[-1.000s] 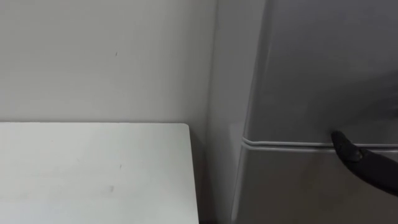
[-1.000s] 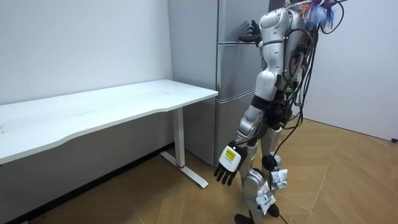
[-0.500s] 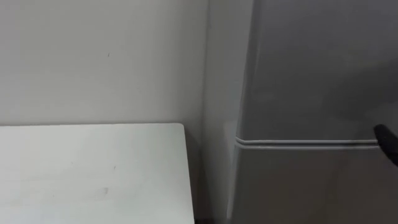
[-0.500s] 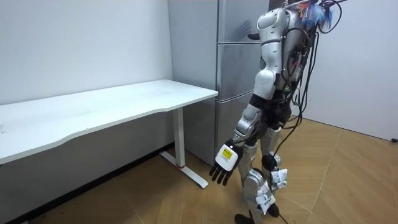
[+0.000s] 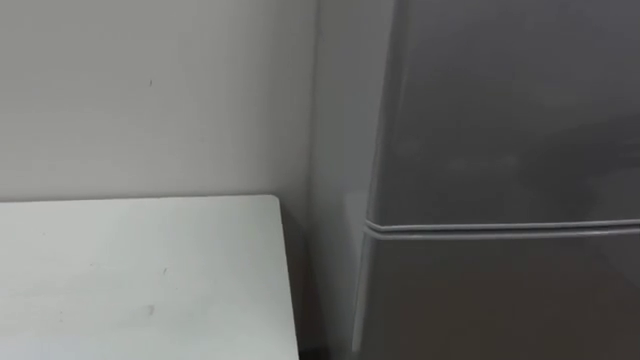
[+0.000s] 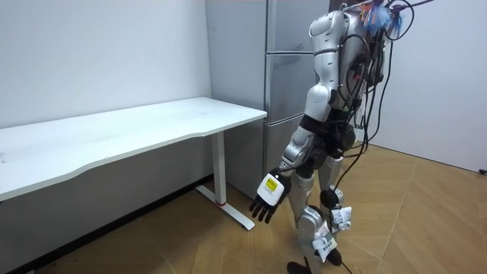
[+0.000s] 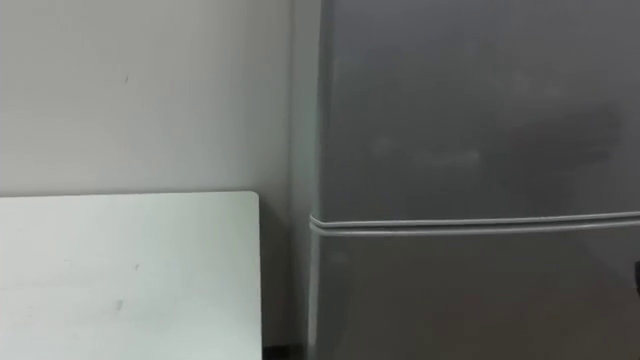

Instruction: Put the bottle in the upper fridge

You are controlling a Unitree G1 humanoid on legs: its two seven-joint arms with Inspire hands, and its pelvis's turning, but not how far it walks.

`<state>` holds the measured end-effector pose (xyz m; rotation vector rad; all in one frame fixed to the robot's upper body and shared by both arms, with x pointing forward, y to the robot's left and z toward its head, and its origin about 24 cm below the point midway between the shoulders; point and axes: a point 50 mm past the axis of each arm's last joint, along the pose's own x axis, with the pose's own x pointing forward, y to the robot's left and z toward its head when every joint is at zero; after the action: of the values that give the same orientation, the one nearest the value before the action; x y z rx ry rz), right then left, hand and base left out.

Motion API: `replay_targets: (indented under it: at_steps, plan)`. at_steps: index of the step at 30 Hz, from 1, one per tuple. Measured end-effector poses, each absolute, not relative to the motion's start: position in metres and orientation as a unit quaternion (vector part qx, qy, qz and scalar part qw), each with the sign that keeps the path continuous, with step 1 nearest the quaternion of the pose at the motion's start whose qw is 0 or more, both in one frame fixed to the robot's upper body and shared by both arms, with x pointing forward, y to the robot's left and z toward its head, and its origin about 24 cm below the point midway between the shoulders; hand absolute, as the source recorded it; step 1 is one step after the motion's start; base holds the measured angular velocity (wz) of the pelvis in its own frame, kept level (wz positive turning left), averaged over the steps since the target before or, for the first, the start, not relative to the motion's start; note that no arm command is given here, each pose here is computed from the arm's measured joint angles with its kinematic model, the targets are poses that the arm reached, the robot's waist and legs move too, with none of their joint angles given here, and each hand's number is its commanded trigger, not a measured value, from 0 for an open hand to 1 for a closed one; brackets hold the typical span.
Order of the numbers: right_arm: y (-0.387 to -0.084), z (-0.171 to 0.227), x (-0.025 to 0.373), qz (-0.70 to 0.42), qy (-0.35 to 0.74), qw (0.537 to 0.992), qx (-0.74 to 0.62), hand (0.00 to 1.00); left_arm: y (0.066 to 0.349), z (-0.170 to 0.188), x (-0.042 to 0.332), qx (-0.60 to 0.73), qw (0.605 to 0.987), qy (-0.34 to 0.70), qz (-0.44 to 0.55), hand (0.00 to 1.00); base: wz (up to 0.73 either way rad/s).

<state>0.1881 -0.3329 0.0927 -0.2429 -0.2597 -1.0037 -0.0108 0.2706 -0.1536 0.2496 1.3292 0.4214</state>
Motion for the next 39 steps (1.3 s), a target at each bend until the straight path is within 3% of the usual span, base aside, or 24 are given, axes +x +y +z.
replay_targets:
  at_steps: [7,16,25,39]
  plan:
    - [-0.341,0.062,0.177,-0.526,-0.06,0.845,-0.072,0.0,0.27,-0.154,-0.014,0.113,0.757,0.613,0.198,0.0,0.0]
    - [-0.343,-0.002,0.134,-0.57,0.088,0.815,-0.049,0.0,0.27,-0.151,-0.011,0.123,0.763,0.598,0.214,0.0,-0.01]
    - [-0.33,-0.063,0.099,-0.61,0.224,0.757,0.059,0.0,0.269,-0.151,-0.011,0.107,0.764,0.596,0.223,0.0,-0.02]
    - [-0.306,-0.12,0.038,-0.597,0.385,0.701,0.066,0.0,0.252,-0.157,-0.022,0.08,0.755,0.612,0.22,0.0,-0.03]
